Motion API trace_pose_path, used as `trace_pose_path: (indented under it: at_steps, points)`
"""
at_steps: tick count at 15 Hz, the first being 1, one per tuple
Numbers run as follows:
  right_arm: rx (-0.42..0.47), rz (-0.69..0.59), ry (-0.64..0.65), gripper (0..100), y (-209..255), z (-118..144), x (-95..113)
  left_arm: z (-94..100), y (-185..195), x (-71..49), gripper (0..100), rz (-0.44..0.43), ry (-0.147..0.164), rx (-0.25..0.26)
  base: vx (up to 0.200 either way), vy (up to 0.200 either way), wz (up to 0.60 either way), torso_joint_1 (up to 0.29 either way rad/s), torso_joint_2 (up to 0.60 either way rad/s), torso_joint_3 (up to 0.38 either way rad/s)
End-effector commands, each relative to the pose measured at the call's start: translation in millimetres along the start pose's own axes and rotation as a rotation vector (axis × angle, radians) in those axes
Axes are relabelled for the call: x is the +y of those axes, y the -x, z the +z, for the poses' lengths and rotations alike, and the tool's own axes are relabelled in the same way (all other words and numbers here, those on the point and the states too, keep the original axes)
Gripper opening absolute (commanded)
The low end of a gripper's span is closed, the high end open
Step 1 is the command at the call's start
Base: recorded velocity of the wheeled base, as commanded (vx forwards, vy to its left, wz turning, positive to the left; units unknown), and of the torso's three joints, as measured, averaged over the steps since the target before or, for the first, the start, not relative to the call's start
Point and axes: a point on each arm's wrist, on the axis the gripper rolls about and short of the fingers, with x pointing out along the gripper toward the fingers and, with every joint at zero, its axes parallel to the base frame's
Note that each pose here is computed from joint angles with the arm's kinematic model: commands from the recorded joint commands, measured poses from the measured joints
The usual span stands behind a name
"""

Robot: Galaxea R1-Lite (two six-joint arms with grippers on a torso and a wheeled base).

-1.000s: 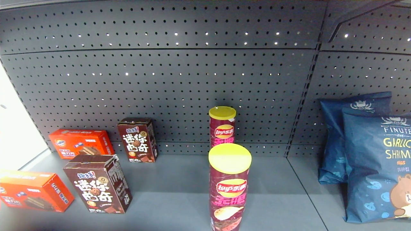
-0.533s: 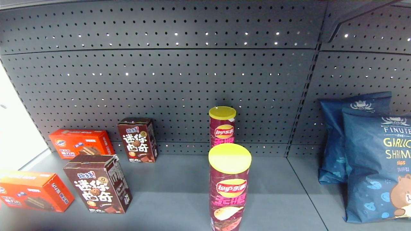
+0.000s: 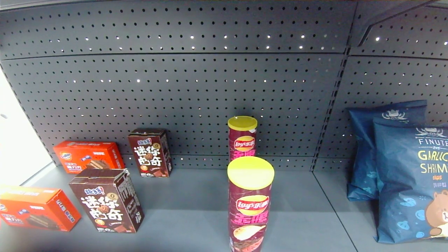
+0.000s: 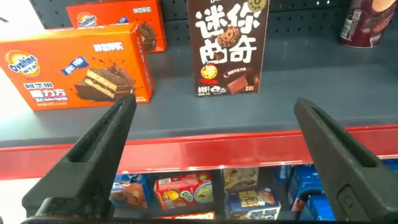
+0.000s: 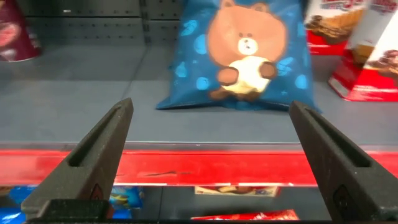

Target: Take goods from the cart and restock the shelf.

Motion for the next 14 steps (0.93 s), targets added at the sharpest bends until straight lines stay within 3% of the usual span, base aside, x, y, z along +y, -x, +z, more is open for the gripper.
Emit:
trace_pose_path:
  at_steps: [1,14]
  points:
    - [-0.004,0.042,0.003,100,0.1,0.2,0.9,-0.1,0.3,0.0,100,0.0,0.001,-0.003,0.0,0.0,0.0,0.0,0.0,0.0]
    - [-0.002,0.045,-0.002,100,0.1,0.0,1.0,-0.1,0.3,0.0,100,0.0,-0.001,-0.003,0.0,0.0,0.0,0.0,0.0,0.0]
